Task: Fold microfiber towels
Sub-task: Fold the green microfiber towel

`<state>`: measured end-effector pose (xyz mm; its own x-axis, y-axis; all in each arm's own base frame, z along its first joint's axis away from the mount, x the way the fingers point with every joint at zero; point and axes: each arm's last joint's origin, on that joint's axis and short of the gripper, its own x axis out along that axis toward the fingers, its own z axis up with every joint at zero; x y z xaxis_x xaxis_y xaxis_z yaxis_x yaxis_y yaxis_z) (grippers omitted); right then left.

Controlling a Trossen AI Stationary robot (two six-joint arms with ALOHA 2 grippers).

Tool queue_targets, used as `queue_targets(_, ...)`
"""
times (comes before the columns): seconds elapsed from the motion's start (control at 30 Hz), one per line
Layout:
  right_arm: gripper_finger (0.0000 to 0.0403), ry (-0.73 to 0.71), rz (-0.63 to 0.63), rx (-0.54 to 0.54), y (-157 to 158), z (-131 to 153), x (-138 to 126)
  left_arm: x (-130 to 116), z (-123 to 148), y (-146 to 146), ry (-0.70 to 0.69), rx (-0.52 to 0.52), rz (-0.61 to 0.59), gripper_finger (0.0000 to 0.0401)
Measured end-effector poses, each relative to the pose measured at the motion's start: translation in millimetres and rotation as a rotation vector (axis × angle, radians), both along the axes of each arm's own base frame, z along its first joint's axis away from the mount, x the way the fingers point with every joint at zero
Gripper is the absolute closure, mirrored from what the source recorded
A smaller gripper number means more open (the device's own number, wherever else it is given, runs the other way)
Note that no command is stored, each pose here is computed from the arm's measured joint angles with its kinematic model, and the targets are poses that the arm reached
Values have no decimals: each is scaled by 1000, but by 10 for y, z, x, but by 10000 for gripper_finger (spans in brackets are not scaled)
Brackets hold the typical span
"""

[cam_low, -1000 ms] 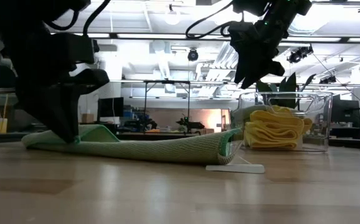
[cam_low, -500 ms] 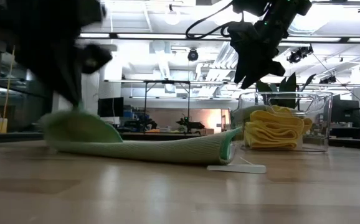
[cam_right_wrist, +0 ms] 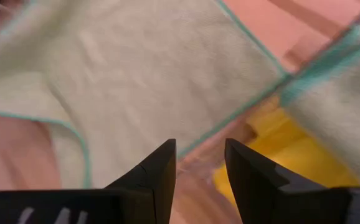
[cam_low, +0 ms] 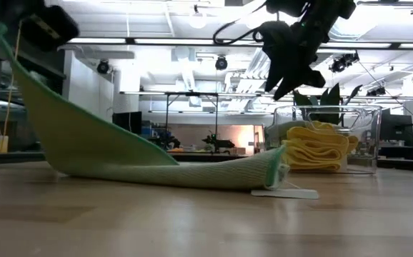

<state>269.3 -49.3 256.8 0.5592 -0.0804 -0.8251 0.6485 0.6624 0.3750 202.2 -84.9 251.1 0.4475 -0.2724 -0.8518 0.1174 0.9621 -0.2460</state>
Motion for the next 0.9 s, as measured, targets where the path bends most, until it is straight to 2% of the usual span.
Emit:
queue_targets(0.2, 274, -43, 97, 9, 262, 23, 67, -81, 48, -134, 42, -108, 144, 401)
queue_targets(0.27, 274, -79, 138, 5, 374, 40, 108, -147, 14, -175, 84, -87, 173, 401)
queue_targets(0.47, 274, -148, 280, 9, 778, 38, 201, -192, -19, -363, 90, -102, 259, 401)
queue_targets(0.53, 274, -173, 333, 22, 917, 22, 238, -216, -50, -406, 97, -79, 280, 401)
queue_targets(0.83, 274, -120, 573, 81, 1452, -227, 293, -223, -150, -522, 138, -64, 329, 401)
queue_targets(0.9, 274, -112, 647, 80, 1572, -303, 320, -194, -144, -548, 129, -90, 333, 401)
